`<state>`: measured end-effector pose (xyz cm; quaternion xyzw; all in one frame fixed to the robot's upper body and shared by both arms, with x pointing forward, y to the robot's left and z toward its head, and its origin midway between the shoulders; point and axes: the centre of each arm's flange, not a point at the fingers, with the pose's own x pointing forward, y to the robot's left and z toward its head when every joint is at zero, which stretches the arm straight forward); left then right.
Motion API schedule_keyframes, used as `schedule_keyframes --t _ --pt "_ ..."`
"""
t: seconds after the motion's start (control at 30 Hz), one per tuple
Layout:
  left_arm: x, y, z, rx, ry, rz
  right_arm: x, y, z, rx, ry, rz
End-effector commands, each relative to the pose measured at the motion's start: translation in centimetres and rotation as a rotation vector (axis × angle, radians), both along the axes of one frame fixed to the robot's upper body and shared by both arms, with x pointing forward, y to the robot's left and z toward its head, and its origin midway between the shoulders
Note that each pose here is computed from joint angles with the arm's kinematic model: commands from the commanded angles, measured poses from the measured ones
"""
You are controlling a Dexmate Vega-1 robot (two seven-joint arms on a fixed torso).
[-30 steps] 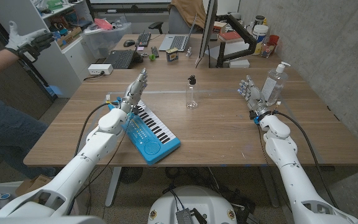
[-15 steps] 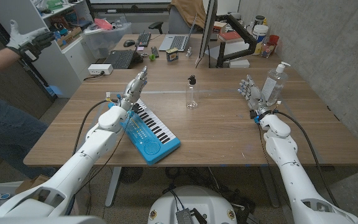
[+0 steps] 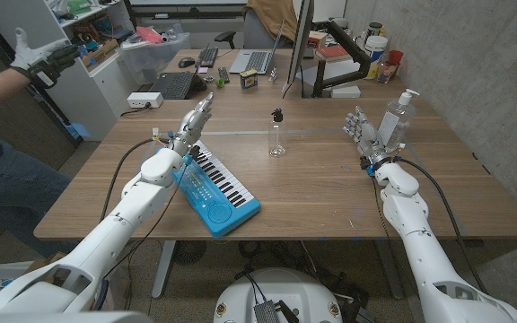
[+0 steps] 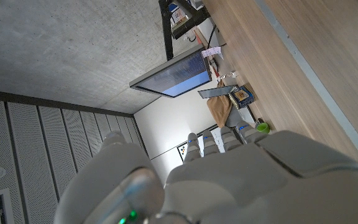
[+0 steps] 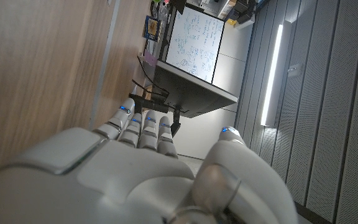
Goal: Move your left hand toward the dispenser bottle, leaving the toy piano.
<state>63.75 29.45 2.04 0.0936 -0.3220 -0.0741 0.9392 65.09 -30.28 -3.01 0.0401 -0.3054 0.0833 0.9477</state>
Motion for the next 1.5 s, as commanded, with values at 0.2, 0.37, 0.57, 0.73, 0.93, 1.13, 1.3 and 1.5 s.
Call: schedule_keyframes --t 0.2,0.37,0.57,0.73,0.93,1.13,1.3,1.5 --pt "-0.4 0.0 1.8 0.055 -0.029 0.018 0.1 -0.2 0.3 0.001 -0.01 0.0" --pt "-0.5 -0.1 2.1 0.059 -0.037 0.016 0.1 -0.3 0.3 0.005 -0.014 0.0" --pt "-0.6 -0.4 2.9 0.083 -0.049 0.016 0.1 -0.3 0.4 0.008 -0.017 -0.002" --pt "-0.7 -0.5 3.3 0.09 -0.056 0.015 0.0 -0.4 0.3 0.012 -0.017 -0.002" --pt "-0.6 -0.7 3.9 0.102 -0.062 0.015 0.0 -0.5 0.2 0.027 -0.022 0.002" --pt "-0.7 -0.9 4.4 0.111 -0.072 0.013 0.1 -0.5 0.0 0.031 -0.021 0.003" --pt "-0.9 -0.9 4.7 0.114 -0.083 0.017 0.0 -0.5 -0.1 0.034 -0.02 0.007" --pt "-1.2 -0.7 4.9 0.119 -0.09 0.023 0.0 -0.5 -0.1 0.033 -0.02 0.007"
